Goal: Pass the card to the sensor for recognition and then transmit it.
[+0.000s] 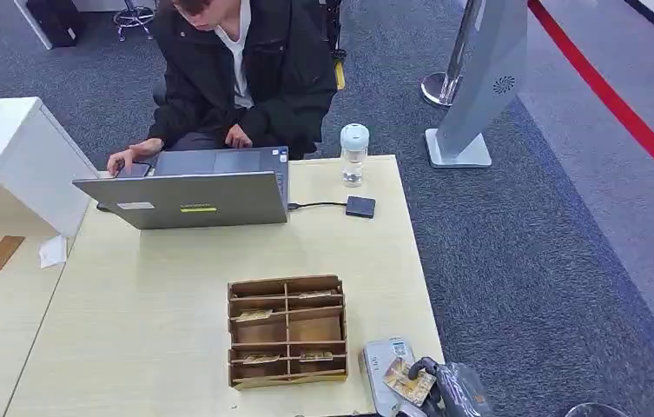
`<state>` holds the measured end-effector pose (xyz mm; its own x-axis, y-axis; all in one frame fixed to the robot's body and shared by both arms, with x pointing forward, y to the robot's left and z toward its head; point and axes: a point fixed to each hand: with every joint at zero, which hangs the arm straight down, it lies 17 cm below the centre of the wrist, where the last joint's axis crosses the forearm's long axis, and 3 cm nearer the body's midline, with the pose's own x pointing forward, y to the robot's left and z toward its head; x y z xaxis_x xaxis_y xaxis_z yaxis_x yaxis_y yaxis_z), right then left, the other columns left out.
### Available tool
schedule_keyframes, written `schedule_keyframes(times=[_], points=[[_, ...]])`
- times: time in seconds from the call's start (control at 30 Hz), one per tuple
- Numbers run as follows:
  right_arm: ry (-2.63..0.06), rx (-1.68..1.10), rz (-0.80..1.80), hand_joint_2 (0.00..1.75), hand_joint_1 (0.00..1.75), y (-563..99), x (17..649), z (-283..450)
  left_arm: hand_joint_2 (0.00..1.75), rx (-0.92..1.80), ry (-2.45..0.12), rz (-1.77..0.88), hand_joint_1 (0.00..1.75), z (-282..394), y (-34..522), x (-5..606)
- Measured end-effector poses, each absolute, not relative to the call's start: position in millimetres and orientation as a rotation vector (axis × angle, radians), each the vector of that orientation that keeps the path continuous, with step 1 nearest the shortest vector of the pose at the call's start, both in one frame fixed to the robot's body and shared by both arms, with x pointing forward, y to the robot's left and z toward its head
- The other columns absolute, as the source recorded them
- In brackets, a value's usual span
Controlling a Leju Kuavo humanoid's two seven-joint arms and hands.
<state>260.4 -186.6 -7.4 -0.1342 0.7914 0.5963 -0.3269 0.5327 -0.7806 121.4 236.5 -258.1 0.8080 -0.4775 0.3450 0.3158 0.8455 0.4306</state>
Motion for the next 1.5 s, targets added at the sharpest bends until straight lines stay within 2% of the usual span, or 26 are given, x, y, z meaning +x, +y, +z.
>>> schedule_keyframes(times=[0.73,1.5], points=[[-1.407,-0.478,1.005,1.75,1.75,-194,267,-1,0.00,0.367,-0.453,-0.429,0.00,-259,237,117],[-1.574,-0.551,0.970,1.75,1.75,-189,288,45,0.00,0.358,-0.450,-0.446,0.00,-259,233,116]])
